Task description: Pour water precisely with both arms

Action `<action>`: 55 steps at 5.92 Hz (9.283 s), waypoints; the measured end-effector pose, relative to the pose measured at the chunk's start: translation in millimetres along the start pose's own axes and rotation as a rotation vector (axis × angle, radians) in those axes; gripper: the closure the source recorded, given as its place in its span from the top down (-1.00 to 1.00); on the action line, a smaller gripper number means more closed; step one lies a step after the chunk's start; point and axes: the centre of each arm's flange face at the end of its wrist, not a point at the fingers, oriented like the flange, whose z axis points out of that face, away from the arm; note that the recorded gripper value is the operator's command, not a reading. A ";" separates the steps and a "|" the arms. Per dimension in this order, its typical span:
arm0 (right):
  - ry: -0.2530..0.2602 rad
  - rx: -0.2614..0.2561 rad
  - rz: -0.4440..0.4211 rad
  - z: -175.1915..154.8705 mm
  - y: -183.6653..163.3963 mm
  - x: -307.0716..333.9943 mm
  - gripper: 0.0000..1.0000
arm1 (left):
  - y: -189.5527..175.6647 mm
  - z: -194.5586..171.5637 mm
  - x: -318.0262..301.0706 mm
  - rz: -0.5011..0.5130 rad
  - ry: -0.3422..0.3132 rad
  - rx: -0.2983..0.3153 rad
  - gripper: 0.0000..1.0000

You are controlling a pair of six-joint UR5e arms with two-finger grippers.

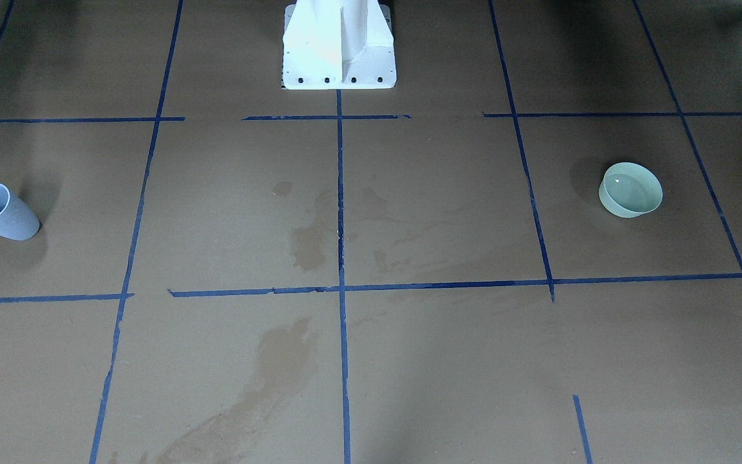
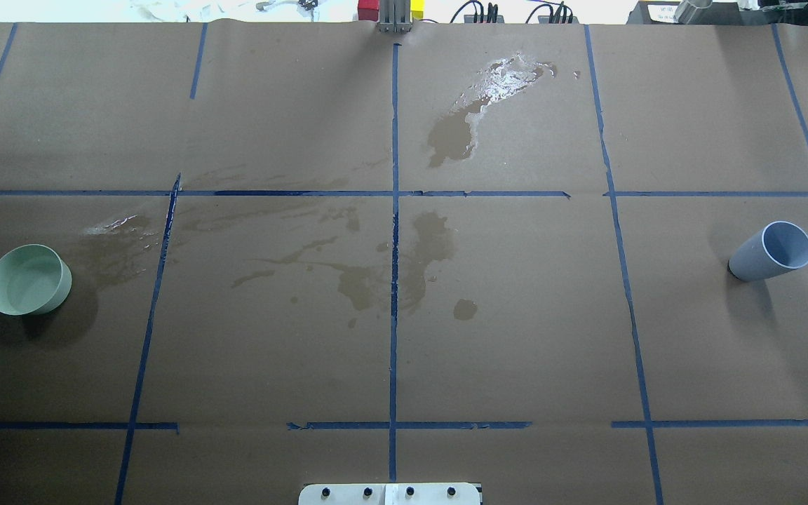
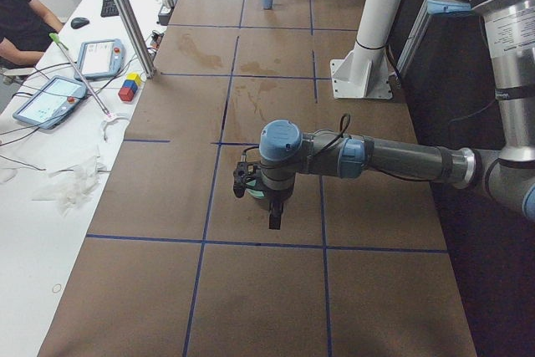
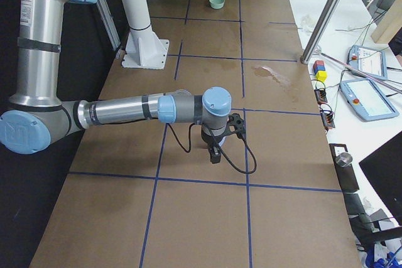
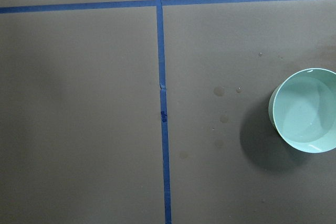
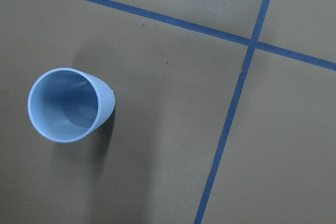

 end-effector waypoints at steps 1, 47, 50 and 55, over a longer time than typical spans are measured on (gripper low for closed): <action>0.000 0.000 0.000 0.0 0.1 0.0 1.00 | 0.8 0.4 2.1 -0.003 0.028 -0.001 1.00; 0.008 0.675 0.183 78.4 54.4 -149.4 0.99 | -88.7 96.9 645.7 -0.269 0.341 0.052 1.00; 0.149 0.871 0.232 132.6 76.1 -187.6 0.99 | -81.8 80.5 628.5 -0.284 0.328 0.060 1.00; 0.222 1.106 0.249 206.9 107.4 -200.4 0.98 | -85.0 71.7 622.6 -0.290 0.332 0.074 1.00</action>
